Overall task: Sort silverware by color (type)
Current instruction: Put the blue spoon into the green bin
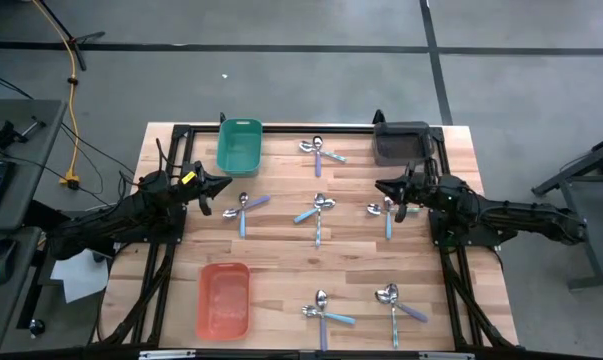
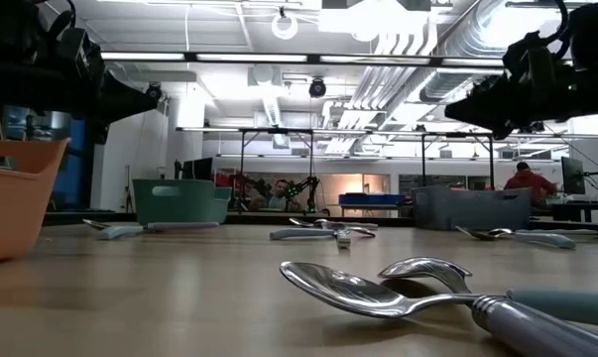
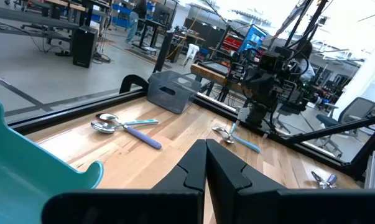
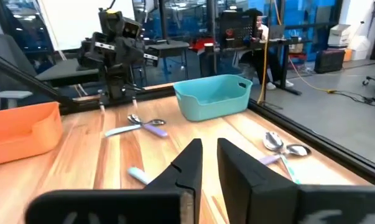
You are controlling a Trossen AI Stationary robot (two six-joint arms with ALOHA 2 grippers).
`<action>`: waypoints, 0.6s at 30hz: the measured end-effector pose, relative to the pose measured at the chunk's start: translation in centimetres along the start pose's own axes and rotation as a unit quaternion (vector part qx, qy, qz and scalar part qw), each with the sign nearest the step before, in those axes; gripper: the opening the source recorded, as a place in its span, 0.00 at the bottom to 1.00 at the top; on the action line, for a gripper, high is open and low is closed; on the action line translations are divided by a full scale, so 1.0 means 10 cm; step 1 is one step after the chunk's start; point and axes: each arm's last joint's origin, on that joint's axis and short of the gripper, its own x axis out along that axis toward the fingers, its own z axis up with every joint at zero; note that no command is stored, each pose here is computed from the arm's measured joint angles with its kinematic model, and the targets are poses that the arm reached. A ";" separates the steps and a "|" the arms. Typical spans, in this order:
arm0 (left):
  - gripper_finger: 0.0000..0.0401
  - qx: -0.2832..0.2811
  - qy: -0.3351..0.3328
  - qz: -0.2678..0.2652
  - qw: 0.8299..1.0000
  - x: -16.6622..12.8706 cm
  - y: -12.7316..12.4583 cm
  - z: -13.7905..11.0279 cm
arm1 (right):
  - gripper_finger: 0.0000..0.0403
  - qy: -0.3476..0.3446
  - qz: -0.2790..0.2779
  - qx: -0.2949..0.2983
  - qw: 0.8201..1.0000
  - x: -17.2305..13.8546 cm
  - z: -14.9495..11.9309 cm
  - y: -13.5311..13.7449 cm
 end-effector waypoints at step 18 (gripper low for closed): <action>0.00 0.000 0.000 0.000 1.000 0.00 0.00 0.00 | 0.42 0.151 0.020 -0.005 0.988 0.26 0.24 0.03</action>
